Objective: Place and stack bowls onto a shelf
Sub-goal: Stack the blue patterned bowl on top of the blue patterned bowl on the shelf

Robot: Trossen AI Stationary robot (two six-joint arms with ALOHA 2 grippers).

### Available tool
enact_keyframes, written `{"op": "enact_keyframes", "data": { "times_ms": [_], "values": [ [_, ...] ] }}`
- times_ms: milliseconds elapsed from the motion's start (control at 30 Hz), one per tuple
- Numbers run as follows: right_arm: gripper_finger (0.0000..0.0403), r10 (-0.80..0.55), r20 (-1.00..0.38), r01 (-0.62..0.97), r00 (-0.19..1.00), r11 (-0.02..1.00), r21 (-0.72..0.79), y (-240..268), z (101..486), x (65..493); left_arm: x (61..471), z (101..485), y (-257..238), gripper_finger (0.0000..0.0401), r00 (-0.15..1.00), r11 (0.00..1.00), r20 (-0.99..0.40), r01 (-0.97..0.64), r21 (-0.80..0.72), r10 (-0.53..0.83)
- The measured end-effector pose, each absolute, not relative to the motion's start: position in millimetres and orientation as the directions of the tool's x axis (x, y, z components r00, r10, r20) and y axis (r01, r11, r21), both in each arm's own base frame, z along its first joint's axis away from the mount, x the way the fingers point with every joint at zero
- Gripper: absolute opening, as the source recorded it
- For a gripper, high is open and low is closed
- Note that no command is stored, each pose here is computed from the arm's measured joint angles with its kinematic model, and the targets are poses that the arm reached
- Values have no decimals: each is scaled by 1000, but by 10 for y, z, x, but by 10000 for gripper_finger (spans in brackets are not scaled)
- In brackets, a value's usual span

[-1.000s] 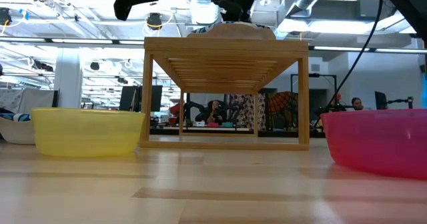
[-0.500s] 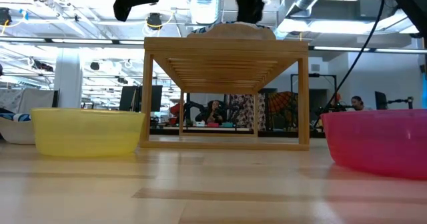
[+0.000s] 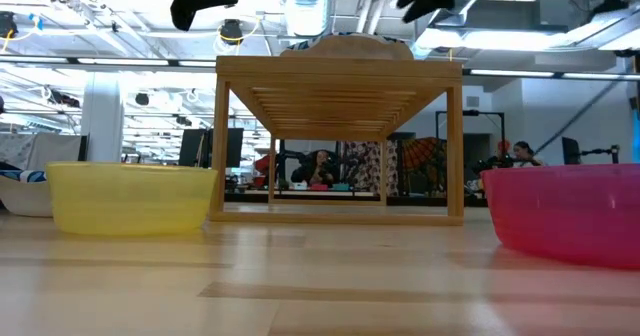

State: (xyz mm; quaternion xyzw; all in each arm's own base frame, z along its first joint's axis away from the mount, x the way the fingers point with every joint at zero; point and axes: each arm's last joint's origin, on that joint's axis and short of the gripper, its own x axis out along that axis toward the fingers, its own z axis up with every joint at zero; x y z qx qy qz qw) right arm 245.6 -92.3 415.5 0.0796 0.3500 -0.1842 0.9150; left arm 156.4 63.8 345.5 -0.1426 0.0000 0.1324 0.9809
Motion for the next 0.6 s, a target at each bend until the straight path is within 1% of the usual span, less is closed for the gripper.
{"op": "enact_keyframes", "data": {
  "times_ms": [100,167,267,333,367,433,533,600],
  "values": [
    [255,-283,-569,411,772,905,107,-764,3993,2262,1565,3455,638,174,965,928,-38,-260,-265,259],
    [255,-281,-476,398,834,903,164,-677,3892,2184,1565,3455,635,174,968,935,-37,-251,-250,249],
    [255,-270,-287,341,919,910,235,-573,3812,2122,1568,3459,625,174,976,950,-34,-216,-226,214],
    [255,-256,-176,295,950,922,252,-520,3773,2115,1568,3466,620,174,980,956,-26,-200,-215,199],
    [255,-248,-142,278,958,926,254,-497,3750,2116,1569,3470,619,174,981,958,-22,-194,-213,194],
    [255,-249,-107,268,963,929,256,-469,3713,2127,1569,3481,617,174,982,960,-11,-187,-210,189],
    [255,-258,-119,281,959,926,253,-460,3688,2139,1570,3483,618,174,982,958,-9,-188,-215,190],
    [255,-262,-123,285,957,925,252,-466,3679,2157,1568,3484,628,174,974,930,-8,-218,-296,226]
  ]
}}
